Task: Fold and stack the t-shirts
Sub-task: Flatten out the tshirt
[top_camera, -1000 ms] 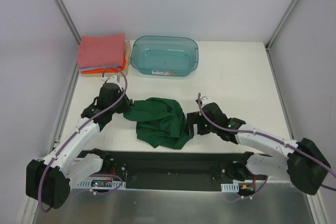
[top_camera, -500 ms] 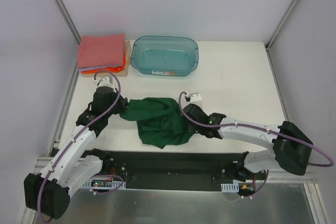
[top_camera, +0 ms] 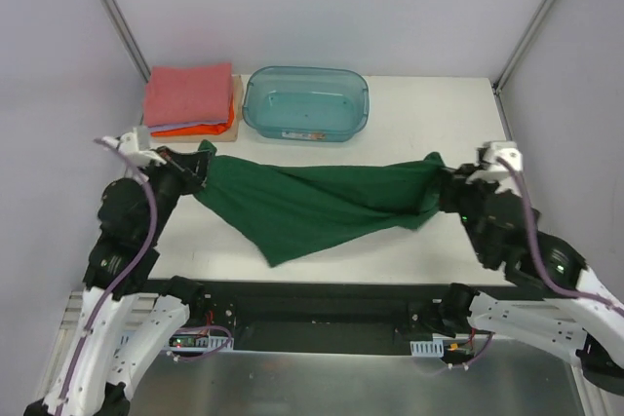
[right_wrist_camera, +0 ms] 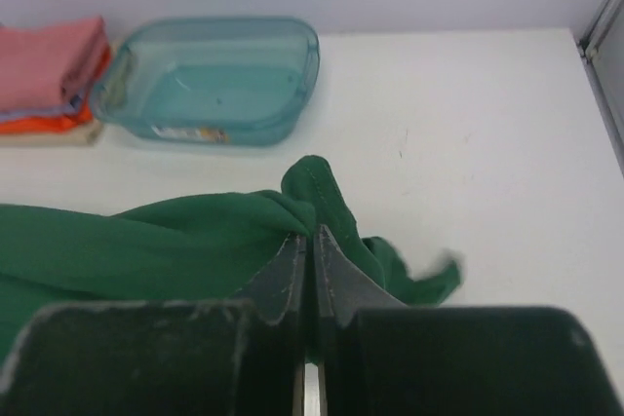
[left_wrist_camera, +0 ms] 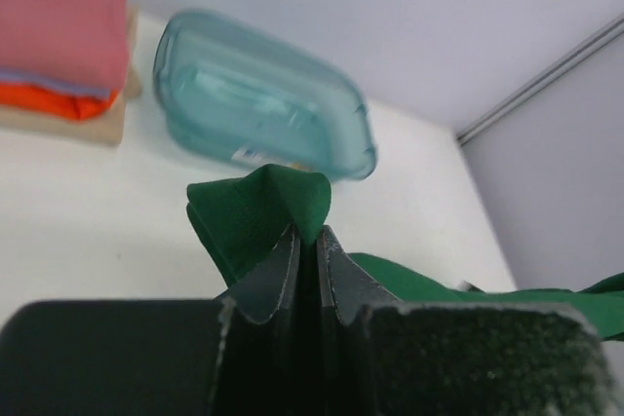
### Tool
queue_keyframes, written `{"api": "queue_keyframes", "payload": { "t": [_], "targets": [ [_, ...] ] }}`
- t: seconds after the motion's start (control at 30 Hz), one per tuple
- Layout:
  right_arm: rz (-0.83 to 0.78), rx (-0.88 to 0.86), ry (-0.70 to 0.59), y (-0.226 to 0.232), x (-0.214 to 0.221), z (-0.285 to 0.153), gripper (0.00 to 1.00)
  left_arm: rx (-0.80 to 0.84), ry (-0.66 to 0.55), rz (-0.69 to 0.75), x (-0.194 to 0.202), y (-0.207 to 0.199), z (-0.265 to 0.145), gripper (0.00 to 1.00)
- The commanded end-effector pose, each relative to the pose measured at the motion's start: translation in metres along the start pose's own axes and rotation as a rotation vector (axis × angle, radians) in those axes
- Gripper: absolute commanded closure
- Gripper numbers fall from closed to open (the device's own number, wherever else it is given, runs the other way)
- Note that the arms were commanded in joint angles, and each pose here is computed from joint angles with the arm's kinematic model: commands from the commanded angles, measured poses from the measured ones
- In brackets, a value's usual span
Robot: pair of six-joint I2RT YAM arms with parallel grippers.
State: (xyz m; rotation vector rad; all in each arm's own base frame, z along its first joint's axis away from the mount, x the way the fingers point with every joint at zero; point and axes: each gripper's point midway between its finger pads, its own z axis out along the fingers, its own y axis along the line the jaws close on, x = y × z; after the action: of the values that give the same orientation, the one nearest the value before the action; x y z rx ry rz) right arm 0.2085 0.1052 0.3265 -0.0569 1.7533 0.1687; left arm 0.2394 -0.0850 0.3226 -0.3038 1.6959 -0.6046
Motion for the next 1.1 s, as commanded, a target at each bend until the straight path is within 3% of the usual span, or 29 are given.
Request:
{"api": "queue_keyframes", "payload": {
  "t": [0.0, 0.27, 0.43, 0.57, 0.67, 0.87, 1.0, 1.03, 1.07],
  "targets": [
    [0.009, -0.096, -0.143, -0.025, -0.050, -0.037, 0.99, 0.099, -0.220, -0.011, -0.065, -0.030, -0.048, 1.00],
    [0.110, -0.426, -0.303, -0.014, -0.119, -0.100, 0.99, 0.298, -0.336, -0.020, -0.105, -0.074, -0.110, 1.00],
    [0.123, -0.512, -0.332, -0.007, -0.141, -0.117, 0.99, 0.356, -0.381, 0.001, -0.126, -0.092, -0.131, 1.00],
    [0.129, -0.471, -0.340, -0.012, -0.150, -0.114, 0.99, 0.370, -0.367, 0.021, -0.135, -0.103, -0.125, 1.00],
    [0.099, -0.304, -0.324, -0.027, -0.148, -0.092, 0.99, 0.291, -0.315, 0.026, -0.128, -0.093, -0.089, 1.00],
    [-0.163, 0.395, -0.164, -0.077, -0.112, -0.031, 0.96, -0.145, -0.146, 0.052, -0.074, -0.006, 0.042, 1.00],
    [-0.221, 0.383, 0.023, -0.063, -0.048, 0.050, 0.96, -0.393, 0.033, 0.100, -0.019, 0.058, 0.116, 1.00],
    [-0.211, 0.346, 0.089, -0.062, -0.027, 0.074, 0.94, -0.439, 0.085, 0.106, -0.005, 0.073, 0.134, 0.97],
    [-0.194, 0.334, 0.161, -0.061, -0.003, 0.096, 0.89, -0.473, 0.149, 0.110, 0.010, 0.088, 0.150, 0.72]
  ]
}}
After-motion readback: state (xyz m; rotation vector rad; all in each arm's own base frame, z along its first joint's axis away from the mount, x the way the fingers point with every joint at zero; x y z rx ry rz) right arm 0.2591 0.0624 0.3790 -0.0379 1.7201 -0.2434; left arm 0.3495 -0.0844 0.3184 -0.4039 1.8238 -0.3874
